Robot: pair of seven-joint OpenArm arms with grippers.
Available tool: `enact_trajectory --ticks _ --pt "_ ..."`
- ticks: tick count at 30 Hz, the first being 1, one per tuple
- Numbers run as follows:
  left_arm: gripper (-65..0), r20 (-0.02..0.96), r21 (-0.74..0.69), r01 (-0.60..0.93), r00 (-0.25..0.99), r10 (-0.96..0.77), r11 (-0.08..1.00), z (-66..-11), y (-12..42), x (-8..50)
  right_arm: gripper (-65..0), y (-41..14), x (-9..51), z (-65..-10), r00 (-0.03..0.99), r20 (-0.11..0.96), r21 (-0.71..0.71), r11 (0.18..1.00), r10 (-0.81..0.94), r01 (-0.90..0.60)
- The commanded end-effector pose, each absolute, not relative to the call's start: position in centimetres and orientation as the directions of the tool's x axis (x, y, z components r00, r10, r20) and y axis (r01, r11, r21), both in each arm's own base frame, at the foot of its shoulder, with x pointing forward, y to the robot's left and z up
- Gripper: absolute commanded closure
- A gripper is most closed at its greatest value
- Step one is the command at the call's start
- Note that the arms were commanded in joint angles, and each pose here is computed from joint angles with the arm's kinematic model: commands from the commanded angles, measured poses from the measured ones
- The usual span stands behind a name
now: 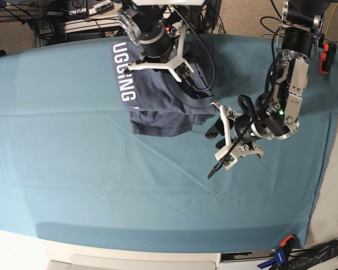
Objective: Fold the T-shirt properly
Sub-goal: 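Press the folded layer down with the right gripper and release, then withdraw both grippers from the shirt stack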
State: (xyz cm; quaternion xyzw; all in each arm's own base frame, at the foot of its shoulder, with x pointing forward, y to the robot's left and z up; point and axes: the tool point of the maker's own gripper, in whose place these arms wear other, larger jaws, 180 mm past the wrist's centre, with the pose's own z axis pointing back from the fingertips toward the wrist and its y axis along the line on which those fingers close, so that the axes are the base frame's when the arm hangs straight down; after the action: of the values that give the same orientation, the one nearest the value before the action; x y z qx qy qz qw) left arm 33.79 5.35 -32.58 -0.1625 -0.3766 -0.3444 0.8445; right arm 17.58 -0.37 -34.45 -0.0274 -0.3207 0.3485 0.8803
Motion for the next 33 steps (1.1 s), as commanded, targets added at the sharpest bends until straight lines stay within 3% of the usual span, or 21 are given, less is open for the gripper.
enact_trajectory --ticks 1,12,19,25,33 --pt "-24.1 0.781 0.003 0.704 0.442 -0.441 0.710 -31.0 5.2 34.7 0.0 0.3 17.5 -34.2 0.542 0.563 -0.251 0.754 0.624 -0.607" --pt "-24.1 0.781 0.003 0.704 0.442 -0.441 0.710 -31.0 5.2 34.7 0.0 4.1 14.3 -35.1 0.506 0.575 -0.047 0.644 0.643 -0.764" --pt "-24.1 0.781 0.003 0.704 0.442 -0.441 0.711 -31.0 5.2 34.7 0.0 5.0 13.8 -34.9 0.482 0.594 -0.015 0.608 0.644 -0.794" --pt "-24.1 0.780 0.006 0.699 0.444 -0.441 0.715 -31.1 5.3 34.7 0.0 4.1 17.5 -33.0 0.389 0.644 -0.183 0.626 0.659 -0.758" --pt "-23.9 0.767 0.035 0.676 0.454 -0.454 0.736 -31.3 6.1 35.1 0.0 0.6 24.0 -29.4 0.333 0.673 -0.420 0.712 0.660 -0.563"
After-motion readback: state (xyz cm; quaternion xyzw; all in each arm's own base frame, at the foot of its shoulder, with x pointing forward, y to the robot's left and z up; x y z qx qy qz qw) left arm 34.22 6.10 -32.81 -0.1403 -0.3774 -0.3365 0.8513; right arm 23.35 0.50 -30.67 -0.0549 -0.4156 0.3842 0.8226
